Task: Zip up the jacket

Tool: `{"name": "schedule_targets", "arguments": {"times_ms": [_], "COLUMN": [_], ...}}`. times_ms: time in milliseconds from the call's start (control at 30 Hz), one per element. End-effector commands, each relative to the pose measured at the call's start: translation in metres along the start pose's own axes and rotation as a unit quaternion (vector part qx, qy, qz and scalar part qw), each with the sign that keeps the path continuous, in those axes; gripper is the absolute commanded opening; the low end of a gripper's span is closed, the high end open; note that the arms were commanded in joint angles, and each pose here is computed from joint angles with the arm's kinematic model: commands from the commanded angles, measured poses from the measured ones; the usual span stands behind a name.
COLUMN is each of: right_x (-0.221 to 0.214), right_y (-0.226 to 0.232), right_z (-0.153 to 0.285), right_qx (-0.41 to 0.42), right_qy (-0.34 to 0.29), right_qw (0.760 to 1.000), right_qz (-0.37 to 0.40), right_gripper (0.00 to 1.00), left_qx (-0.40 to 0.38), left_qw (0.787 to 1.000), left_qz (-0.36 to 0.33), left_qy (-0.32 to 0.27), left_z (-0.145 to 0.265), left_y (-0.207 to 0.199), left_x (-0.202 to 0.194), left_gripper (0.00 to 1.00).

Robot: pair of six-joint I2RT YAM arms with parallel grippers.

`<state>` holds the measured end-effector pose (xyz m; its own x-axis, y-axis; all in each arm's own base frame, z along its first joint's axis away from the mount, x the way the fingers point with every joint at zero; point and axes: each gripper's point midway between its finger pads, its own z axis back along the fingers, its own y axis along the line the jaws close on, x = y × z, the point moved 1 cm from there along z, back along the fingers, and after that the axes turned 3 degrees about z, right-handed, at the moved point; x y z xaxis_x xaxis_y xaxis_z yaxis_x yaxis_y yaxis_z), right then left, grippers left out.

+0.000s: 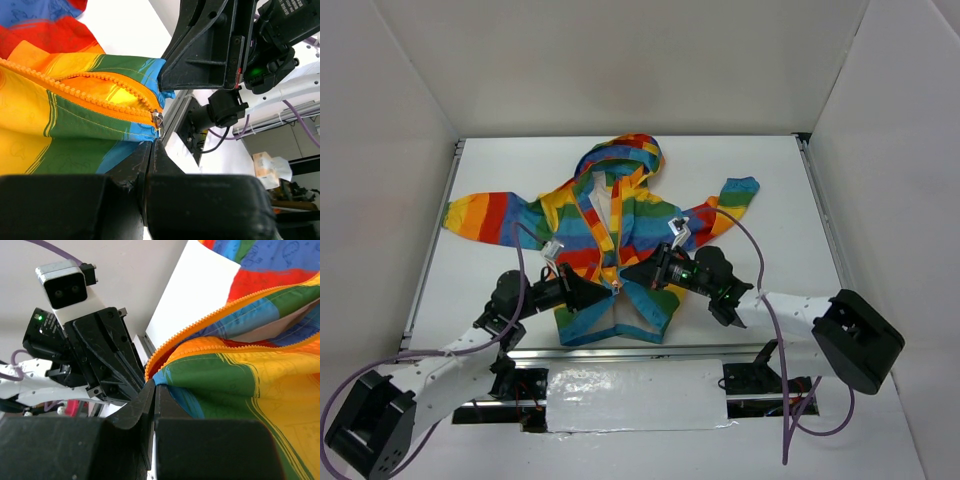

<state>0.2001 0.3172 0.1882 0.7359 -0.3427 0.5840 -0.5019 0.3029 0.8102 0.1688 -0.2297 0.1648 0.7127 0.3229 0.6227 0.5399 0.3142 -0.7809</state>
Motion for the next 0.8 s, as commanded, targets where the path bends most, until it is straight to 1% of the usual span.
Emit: {"name": "schedule_targets", "arguments": {"times_ms": [0, 133, 167, 200, 267, 400, 567, 633, 667, 700, 767], "right_x": [0.048, 0.046, 0.043, 0.041, 0.037, 0.032, 0.030, 0.028, 0.027, 0.027, 0.028], "right_y": [0.007, -0.006, -0.007, -0.011, -0.012, -0.014, -0.012, -0.013, -0.012, -0.011, -0.005], "right_z": [-0.008, -0.012, -0.012, -0.012, -0.012, -0.009, -0.007, -0.006, -0.005, -0.004, 0.000], "right_qx": [-0.001, -0.031, -0.032, -0.037, -0.035, -0.032, -0.024, -0.023, -0.022, -0.022, -0.017], "right_qy": [-0.094, -0.089, -0.084, -0.082, -0.075, -0.071, -0.066, -0.064, -0.064, -0.064, -0.063], "right_qw": [0.996, 0.996, 0.996, 0.996, 0.996, 0.997, 0.997, 0.998, 0.998, 0.998, 0.998], "right_qz": [0.006, -0.004, -0.006, -0.011, -0.011, -0.017, -0.016, -0.015, -0.013, -0.011, -0.001], "right_gripper": [0.00, 0.00, 0.02, 0.09, 0.13, 0.17, 0.18, 0.23, 0.33, 0.36, 0.39], "left_qx": [-0.062, -0.064, -0.060, -0.057, -0.039, -0.016, 0.005, 0.009, 0.009, 0.011, 0.016], "left_qw": [0.997, 0.997, 0.997, 0.997, 0.998, 0.998, 0.997, 0.996, 0.996, 0.996, 0.996], "left_qz": [0.017, 0.032, 0.036, 0.037, 0.046, 0.056, 0.076, 0.084, 0.085, 0.086, 0.086], "left_qy": [0.034, 0.029, 0.027, 0.024, 0.022, 0.020, 0.018, 0.021, 0.018, 0.018, 0.015], "left_z": [0.003, 0.002, 0.002, 0.001, 0.001, -0.001, -0.003, -0.004, -0.004, -0.004, -0.004], "left_y": [-0.018, -0.019, -0.018, -0.018, -0.012, -0.003, 0.009, 0.012, 0.013, 0.014, 0.016], "left_x": [-0.014, -0.013, -0.012, -0.011, -0.011, -0.012, -0.015, -0.018, -0.018, -0.018, -0.017], "left_gripper": [0.00, 0.00, 0.00, 0.00, 0.00, 0.00, 0.00, 0.00, 0.00, 0.00, 0.00]}}
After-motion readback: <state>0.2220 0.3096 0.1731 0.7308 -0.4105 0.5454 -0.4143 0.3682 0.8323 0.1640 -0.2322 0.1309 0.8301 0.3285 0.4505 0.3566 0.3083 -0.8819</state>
